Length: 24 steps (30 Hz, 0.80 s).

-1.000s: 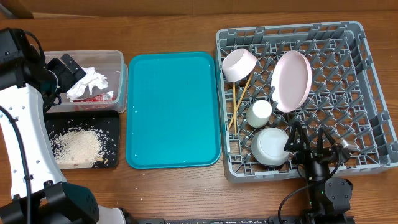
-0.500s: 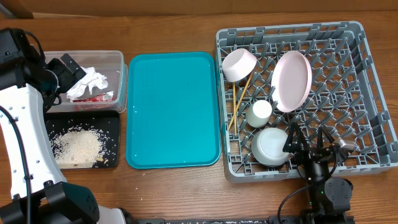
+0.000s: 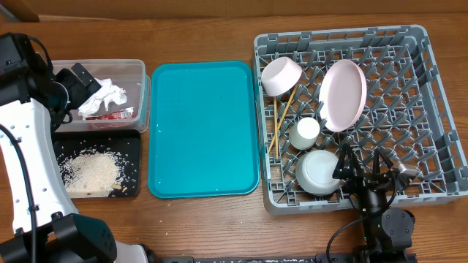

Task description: Sort waste into correct bins and load items into the dishwasher

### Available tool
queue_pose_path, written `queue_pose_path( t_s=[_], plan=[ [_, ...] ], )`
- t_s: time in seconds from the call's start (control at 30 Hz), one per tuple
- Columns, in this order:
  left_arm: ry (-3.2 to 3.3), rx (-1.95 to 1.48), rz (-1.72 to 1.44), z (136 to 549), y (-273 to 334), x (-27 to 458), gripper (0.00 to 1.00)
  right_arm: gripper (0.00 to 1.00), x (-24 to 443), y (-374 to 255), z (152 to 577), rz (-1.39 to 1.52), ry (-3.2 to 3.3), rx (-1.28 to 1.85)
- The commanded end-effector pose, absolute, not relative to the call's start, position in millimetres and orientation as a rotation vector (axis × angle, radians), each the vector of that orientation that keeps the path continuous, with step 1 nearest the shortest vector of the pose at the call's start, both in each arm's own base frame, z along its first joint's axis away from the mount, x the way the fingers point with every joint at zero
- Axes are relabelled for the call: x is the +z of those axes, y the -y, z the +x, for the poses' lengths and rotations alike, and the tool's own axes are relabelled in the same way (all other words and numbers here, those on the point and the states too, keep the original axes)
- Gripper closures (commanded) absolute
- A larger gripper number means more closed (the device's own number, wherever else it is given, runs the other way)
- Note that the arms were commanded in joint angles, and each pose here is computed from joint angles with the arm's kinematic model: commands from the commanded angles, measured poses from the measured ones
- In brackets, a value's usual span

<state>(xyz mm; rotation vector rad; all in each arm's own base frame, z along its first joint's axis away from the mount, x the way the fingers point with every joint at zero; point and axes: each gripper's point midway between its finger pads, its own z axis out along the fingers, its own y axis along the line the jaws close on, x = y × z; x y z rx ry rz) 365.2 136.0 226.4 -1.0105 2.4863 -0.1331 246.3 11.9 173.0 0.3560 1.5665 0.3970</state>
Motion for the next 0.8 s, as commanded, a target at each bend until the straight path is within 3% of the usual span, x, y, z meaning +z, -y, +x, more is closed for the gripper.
queue_pose_path(
  t_s=[0.0, 0.23, 0.4, 0.57, 0.77],
  plan=[
    [-2.468, -0.144, -1.029, 368, -136, 230, 0.00, 0.00, 171, -12, 246, 0.344, -1.564, 0.393],
    [-2.457, -0.142, -1.015, 367, -133, 236, 0.00, 0.00, 171, -12, 246, 0.344, -1.564, 0.393],
    [-2.358, -0.145, -0.935, 353, -119, 280, 0.00, 0.00, 171, -13, 246, 0.343, -1.564, 0.393],
    [-2.228, -0.182, -0.764, 322, -77, 340, 0.00, 0.00, 171, -13, 246, 0.343, -1.564, 0.393],
    [-2.178, -0.134, -0.567, 270, -38, 355, 0.00, 0.00, 171, -13, 246, 0.343, -1.564, 0.393]
  ],
)
